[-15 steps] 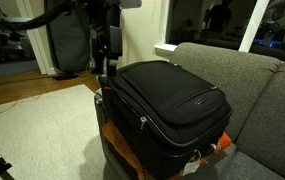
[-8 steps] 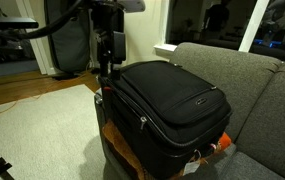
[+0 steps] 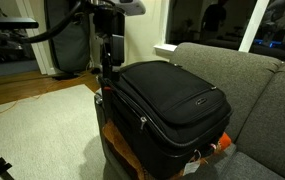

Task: Unzip the black suitcase

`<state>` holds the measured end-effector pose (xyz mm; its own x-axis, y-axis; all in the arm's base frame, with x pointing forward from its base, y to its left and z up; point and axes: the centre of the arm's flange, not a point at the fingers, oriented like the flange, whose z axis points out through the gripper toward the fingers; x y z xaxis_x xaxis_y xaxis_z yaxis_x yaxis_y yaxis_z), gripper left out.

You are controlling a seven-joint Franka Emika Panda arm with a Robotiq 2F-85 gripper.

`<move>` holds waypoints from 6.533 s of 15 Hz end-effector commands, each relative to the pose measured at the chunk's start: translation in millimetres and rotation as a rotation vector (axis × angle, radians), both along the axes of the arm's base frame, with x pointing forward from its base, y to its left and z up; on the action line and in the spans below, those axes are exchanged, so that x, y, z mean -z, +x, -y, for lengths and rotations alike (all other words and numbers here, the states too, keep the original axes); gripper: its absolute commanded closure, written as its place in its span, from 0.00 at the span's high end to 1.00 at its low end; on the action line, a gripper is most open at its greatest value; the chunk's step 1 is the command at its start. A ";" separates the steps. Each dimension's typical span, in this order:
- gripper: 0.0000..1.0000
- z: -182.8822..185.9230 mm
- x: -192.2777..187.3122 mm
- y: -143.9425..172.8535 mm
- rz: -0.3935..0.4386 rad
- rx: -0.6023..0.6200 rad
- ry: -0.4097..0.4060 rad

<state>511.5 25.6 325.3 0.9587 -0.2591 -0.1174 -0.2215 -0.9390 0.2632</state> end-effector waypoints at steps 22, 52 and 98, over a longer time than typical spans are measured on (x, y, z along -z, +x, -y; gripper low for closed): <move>1.00 23.0 44.6 18.1 -0.026 0.028 0.023; 1.00 105.1 64.9 -36.3 0.233 0.042 0.087; 1.00 95.5 100.9 -53.6 0.363 0.040 0.074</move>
<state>471.1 -76.4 223.2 0.9402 -0.2950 0.1704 -0.3143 -0.9441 0.0996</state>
